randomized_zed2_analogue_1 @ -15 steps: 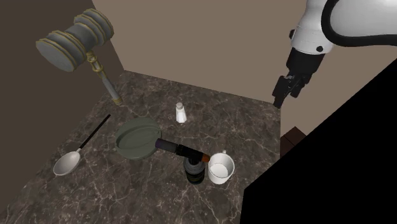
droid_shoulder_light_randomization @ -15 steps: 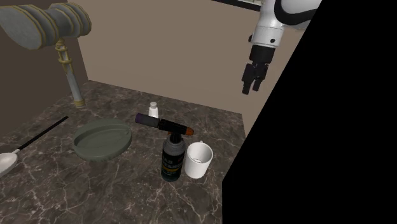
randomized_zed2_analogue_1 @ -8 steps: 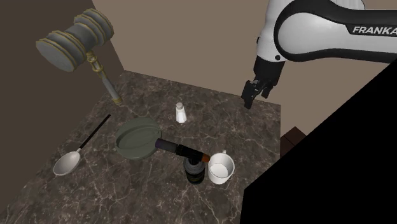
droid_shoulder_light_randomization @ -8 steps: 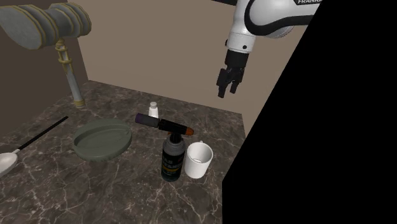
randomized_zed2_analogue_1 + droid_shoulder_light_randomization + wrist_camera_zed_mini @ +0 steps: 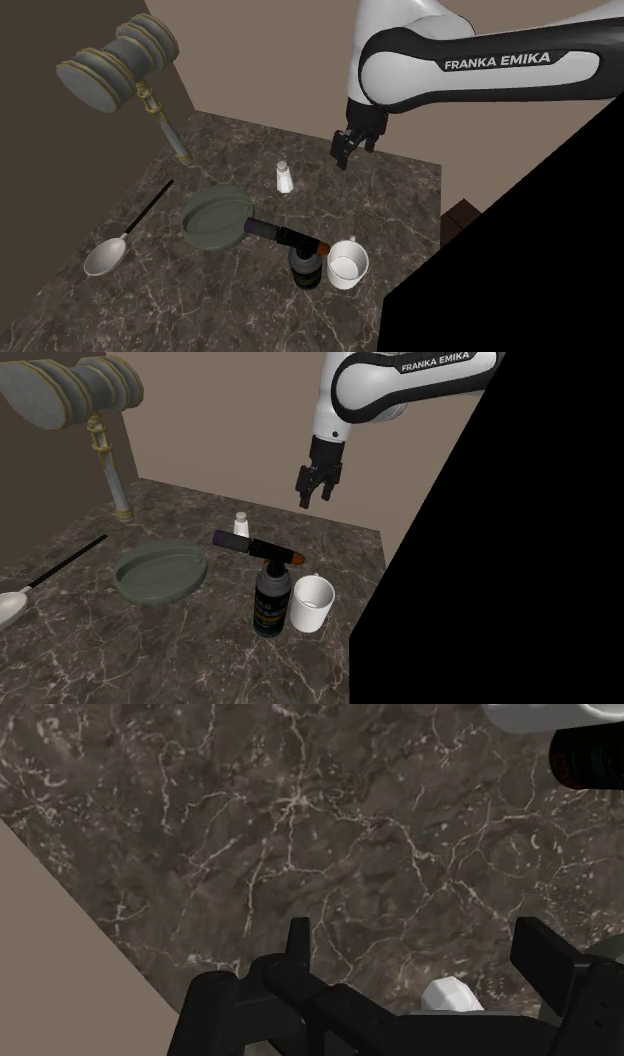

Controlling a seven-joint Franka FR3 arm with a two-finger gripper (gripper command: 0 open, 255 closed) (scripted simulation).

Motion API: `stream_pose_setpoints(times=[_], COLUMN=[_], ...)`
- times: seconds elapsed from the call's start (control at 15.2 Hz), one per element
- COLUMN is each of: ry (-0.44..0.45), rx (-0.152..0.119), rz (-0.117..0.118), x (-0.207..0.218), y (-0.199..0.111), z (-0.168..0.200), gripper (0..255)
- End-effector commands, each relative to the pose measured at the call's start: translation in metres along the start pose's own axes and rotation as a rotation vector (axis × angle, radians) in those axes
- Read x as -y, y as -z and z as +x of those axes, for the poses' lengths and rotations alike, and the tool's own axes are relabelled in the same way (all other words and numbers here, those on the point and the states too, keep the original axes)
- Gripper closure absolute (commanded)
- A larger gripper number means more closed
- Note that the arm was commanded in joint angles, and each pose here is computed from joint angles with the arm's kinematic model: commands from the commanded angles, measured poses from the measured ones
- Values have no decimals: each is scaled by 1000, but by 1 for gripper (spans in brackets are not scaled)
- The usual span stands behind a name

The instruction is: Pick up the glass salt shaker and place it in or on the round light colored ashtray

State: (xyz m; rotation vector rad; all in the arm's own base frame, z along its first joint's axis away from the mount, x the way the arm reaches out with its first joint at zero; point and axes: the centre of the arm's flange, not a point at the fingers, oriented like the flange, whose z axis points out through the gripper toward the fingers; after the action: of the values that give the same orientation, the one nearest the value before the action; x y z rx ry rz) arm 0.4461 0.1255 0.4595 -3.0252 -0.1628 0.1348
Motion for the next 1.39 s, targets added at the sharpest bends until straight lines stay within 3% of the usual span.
stream_pose_setpoints(times=[0.0, 0.79, 1.32], ry=[11, 78, 81], rx=[-13, -84, -88], rz=[-5, -38, -40], x=[15, 100, 103], y=[-9, -56, -94], z=[20, 138, 147], gripper=[0, 0, 0])
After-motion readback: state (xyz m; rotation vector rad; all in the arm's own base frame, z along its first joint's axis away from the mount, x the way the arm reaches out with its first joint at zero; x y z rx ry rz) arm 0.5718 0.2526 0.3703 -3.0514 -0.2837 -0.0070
